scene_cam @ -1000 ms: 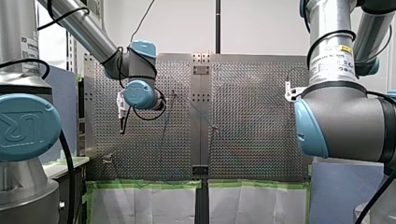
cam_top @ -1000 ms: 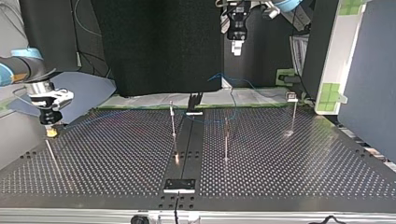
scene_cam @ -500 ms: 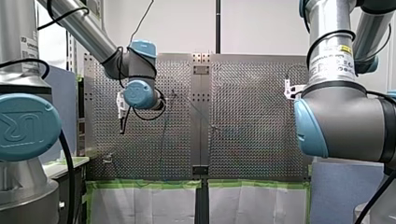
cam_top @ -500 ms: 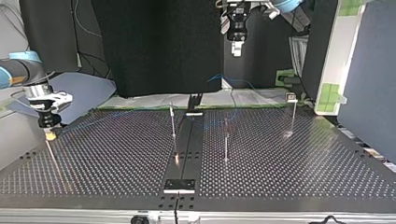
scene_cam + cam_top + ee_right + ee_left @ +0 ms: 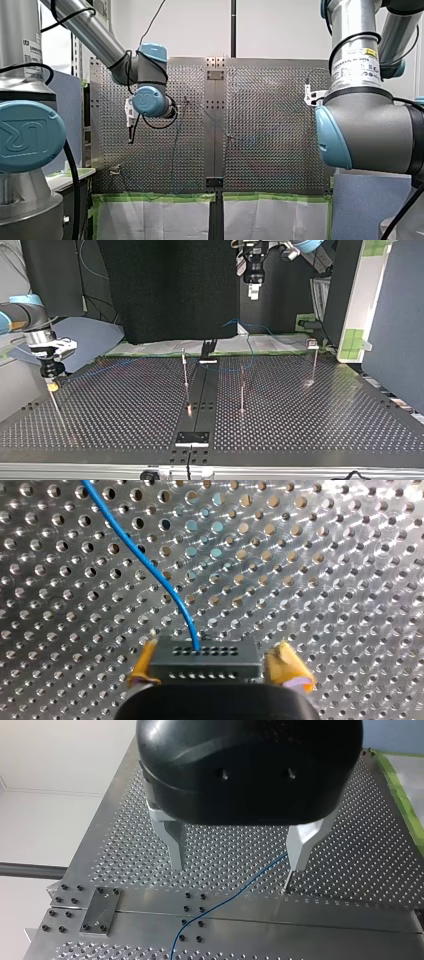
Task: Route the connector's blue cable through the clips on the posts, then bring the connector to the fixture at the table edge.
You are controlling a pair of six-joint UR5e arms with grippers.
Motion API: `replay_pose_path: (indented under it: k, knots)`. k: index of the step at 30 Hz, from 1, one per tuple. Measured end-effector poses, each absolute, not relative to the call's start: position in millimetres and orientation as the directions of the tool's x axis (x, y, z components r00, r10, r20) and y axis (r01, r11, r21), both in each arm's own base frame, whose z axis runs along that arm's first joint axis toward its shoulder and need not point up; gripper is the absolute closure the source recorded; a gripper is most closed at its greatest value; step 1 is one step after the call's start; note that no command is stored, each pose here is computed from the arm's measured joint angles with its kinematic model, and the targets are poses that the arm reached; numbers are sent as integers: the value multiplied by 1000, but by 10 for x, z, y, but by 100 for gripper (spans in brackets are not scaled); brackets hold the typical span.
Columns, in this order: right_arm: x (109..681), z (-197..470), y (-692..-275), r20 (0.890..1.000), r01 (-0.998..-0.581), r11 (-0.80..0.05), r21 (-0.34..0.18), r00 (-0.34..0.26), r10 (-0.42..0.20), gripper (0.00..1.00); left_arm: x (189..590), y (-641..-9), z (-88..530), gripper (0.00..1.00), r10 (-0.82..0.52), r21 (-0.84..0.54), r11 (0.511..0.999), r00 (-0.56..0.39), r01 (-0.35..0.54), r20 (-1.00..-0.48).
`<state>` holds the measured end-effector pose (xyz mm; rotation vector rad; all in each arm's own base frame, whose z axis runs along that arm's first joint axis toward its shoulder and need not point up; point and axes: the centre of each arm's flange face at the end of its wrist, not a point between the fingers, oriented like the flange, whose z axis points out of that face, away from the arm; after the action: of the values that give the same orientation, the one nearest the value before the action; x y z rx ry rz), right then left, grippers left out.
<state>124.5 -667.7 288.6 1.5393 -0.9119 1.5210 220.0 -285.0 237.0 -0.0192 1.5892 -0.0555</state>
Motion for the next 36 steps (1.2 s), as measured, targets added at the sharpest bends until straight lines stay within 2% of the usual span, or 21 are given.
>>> replay_pose_path:
  k: [20, 36]
  knots:
    - [1226, 2856, -6704, 1000, -919, -394, 16, 10, 17, 0, 2199, -2849, 2368, 0, -47, -47, 999, -19, 23, -999]
    - [1228, 2840, -6700, 1000, -922, -388, 5, 3, 7, 0, 2199, -2848, 2366, 0, -46, -46, 999, -21, 22, -999]
